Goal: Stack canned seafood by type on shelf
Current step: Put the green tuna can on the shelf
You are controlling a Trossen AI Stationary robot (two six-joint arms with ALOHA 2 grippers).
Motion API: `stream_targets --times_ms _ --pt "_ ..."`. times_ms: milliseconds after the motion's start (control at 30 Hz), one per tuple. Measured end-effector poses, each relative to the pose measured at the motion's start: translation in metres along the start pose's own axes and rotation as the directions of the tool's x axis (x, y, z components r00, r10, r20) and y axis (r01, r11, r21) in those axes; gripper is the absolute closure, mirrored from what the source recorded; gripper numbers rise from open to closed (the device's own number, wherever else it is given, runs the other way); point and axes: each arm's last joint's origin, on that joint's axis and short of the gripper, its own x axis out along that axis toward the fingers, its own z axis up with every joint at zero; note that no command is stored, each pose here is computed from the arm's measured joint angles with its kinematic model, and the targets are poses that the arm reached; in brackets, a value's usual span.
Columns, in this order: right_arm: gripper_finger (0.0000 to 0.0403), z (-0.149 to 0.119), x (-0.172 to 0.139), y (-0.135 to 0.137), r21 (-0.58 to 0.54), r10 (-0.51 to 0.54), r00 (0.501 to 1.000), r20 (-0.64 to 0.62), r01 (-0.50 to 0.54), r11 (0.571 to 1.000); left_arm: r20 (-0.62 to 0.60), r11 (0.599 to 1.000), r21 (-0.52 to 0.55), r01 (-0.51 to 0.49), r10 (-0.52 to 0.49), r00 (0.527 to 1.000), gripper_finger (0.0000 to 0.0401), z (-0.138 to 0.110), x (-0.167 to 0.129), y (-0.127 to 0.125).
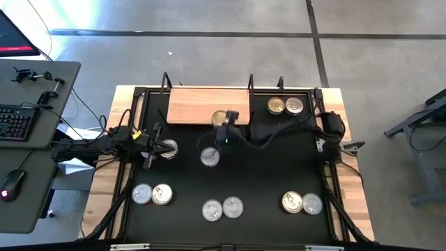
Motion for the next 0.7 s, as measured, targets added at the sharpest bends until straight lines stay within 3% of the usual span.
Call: stream_targets --times_ms 133,333,700 --pt "0.0403 -0.012 0.021 -0.031 0.106 0.013 0.999 -0.04 -0.008 0.994 0.0 1.0 0.001 0.0 0.0 1.0 0.0401 0.0 0.0 0.0" --pt "0.0403 -0.03 0.038 -0.063 0.148 -0.015 0.991 -0.132 0.035 0.988 0.0 1.0 0.001 0.0 0.0 1.0 0.0401 0.0 0.0 0.0" --pt "0.0403 -0.045 0.045 -0.08 0.145 -0.016 0.975 -0.22 0.049 0.988 0.0 1.0 -0.003 0.0 0.0 1.0 0.0401 0.0 0.0 0.0"
